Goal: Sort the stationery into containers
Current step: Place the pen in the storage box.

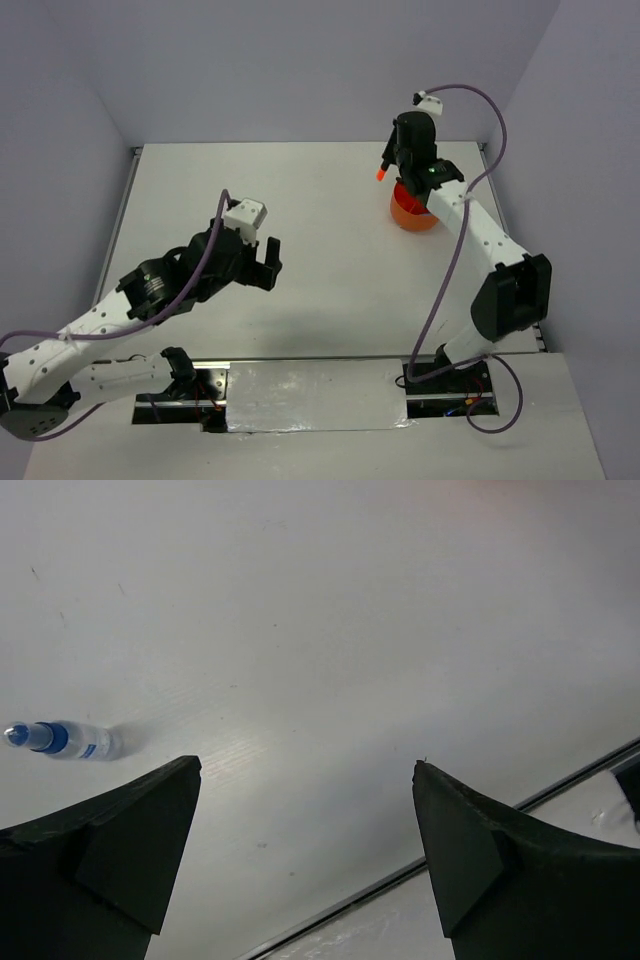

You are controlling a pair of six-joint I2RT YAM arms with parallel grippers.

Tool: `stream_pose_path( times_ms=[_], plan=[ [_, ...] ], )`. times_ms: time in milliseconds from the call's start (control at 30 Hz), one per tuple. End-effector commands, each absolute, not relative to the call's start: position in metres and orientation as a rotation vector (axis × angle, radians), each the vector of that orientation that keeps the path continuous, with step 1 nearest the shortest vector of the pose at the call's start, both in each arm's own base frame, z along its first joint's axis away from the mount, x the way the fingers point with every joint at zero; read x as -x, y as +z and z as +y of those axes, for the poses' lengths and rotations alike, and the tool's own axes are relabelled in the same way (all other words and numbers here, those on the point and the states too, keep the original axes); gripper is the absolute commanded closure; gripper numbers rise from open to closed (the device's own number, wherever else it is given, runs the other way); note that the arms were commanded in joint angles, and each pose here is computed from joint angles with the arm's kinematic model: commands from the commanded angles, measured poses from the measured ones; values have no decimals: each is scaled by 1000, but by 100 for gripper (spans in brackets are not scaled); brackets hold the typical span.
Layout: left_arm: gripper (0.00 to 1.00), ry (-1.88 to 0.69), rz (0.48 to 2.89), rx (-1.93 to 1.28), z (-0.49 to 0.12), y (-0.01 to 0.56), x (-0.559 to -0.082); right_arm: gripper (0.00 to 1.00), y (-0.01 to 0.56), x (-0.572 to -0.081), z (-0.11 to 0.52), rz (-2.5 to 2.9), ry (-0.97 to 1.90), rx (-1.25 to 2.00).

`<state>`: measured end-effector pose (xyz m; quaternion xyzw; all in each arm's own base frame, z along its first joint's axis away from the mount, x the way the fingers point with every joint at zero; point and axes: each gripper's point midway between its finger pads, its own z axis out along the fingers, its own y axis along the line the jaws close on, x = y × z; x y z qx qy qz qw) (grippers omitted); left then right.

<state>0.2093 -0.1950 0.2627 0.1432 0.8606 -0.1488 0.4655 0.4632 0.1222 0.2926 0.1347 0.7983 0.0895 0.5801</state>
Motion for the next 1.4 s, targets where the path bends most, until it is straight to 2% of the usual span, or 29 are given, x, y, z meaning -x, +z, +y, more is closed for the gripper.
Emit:
stream_pose_path(
  times_ms=[0,67,167,400,767,1167,1367],
  plan=[
    [1,-324,2114,-504,-180,244,-193,100,317,-490,93,1826,-1,-295],
    [1,-364,2077,-519,-181,237,-189,100,334,-505,81,1790,-69,-306],
    [1,-445,2032,-546,-186,236,-183,100,327,-529,70,1804,-172,-268],
    [1,-501,2027,-605,-194,231,-175,100,288,-557,62,1869,-245,-156],
    [1,-494,2049,-618,-196,224,-176,100,237,-566,25,1946,-313,-209],
    [1,-512,2039,-636,-198,226,-173,100,187,-558,27,2015,-307,-210],
    [1,-518,2035,-636,-197,227,-173,92,179,-559,28,2026,-297,-224]
  ],
)
